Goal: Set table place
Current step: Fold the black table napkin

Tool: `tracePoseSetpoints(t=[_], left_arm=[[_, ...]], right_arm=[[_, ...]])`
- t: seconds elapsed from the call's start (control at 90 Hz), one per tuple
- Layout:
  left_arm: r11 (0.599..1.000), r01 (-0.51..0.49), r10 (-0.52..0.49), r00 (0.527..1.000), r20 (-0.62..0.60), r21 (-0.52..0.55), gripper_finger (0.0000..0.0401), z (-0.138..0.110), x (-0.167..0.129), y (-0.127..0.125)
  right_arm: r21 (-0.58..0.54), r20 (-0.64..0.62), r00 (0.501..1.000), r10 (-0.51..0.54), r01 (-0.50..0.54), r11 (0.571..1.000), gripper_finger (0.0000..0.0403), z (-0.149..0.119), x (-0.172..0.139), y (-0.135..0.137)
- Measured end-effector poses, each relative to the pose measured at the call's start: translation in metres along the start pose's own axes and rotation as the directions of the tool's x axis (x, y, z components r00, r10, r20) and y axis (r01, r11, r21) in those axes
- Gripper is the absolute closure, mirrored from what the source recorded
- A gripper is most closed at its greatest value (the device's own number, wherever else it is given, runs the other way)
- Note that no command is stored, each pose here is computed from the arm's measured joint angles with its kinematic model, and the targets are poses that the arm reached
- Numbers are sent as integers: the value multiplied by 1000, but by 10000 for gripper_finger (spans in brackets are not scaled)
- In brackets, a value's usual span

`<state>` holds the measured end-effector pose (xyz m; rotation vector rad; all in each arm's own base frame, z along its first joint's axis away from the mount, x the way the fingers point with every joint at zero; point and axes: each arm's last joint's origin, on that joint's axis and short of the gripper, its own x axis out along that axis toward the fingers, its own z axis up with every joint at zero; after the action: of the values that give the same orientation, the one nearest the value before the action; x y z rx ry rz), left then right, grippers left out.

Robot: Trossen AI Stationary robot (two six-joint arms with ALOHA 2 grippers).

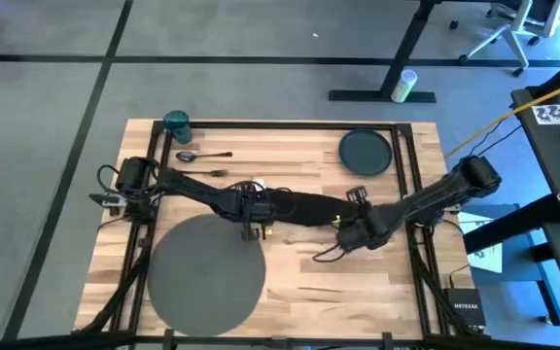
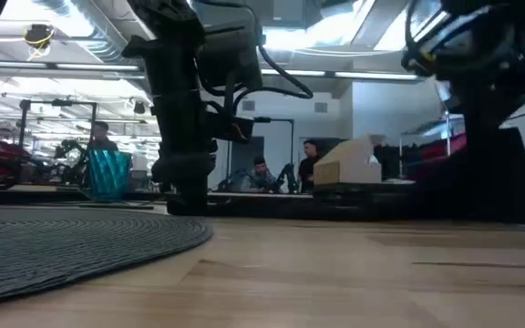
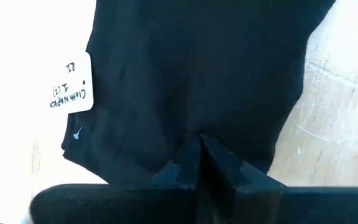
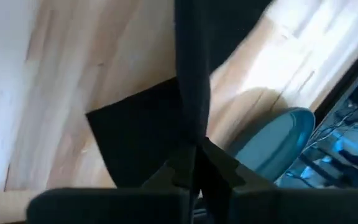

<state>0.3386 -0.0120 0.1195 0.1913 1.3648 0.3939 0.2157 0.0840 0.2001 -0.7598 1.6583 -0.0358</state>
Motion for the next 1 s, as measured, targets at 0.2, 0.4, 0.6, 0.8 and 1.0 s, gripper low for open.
tracePoseSetpoints(t=[0.2,0.4,0.6,0.8,1.0], left_arm=[[1000,2,-2,1000,-1,3,401,0,0,0],[1000,5,-5,1000,-2,18,401,0,1,1],[1000,4,-4,1000,-8,25,401,0,1,2],[998,-14,16,1000,-26,62,401,-2,1,3],[994,-29,32,999,-28,101,401,-3,1,3]], right_arm=[[-5,95,988,123,-123,992,403,18,2,15],[8,375,873,313,-341,940,399,46,-5,19],[-27,501,778,380,-425,905,367,58,-12,19],[-34,502,750,430,-480,877,290,59,-13,21],[-27,511,729,455,-516,856,198,60,-14,21]])
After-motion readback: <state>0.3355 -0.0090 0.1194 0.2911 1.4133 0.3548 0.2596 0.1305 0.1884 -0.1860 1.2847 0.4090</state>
